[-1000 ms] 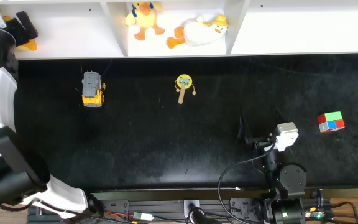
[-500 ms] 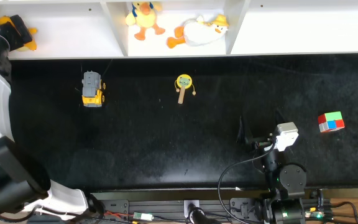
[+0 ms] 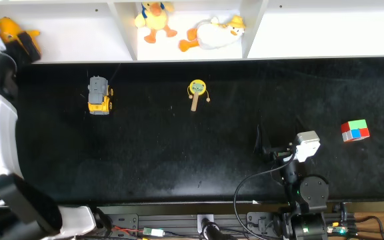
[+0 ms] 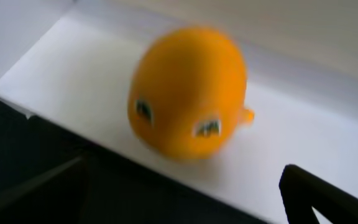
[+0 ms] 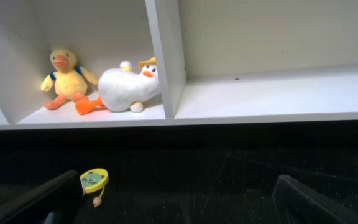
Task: Store Toys
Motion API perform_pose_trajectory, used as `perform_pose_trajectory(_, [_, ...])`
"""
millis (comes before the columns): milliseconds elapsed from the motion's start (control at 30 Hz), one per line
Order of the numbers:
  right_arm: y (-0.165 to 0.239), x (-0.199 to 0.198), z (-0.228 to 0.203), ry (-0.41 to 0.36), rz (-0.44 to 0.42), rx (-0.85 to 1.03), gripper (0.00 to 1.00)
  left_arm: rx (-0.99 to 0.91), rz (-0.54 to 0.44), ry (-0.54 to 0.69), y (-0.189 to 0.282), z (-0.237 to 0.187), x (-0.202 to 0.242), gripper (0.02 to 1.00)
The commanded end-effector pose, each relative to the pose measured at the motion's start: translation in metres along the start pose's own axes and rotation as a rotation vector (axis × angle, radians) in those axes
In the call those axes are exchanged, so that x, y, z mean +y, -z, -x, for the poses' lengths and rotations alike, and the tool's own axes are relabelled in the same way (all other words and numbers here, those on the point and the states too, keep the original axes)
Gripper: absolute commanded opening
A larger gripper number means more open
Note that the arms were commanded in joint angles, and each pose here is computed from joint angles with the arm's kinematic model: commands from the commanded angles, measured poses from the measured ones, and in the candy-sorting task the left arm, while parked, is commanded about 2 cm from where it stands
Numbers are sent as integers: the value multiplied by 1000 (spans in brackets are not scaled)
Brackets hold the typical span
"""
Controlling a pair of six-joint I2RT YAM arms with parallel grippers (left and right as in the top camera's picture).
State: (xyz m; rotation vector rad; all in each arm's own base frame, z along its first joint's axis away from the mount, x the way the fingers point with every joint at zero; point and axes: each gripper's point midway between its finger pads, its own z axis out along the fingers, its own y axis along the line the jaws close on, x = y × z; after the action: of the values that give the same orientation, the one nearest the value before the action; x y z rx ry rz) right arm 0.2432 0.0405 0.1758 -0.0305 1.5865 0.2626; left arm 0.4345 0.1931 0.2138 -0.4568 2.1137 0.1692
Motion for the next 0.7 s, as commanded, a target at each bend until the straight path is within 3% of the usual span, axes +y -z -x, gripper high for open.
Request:
perform_pose_trajectory(33, [0,2,-3,-4,12,0,993,-4,-24,-17,31,-24,-5,998])
perform_pose_trajectory(167, [0,2,-3,-4,12,0,996,5,-58,-24,58,-57,-16,998])
perform_pose_trajectory(333, [0,2,-3,-4,12,0,996,76,-184,14,87,-114,-54,998])
perform_pose_trajectory(533, [0,2,-3,-4,12,0,993,235,-288,-49,105,-167,-99,998])
perform_pose_trajectory(700, [0,2,-3,-4,12,0,996,373,-307,-101,101,-203,-120,998])
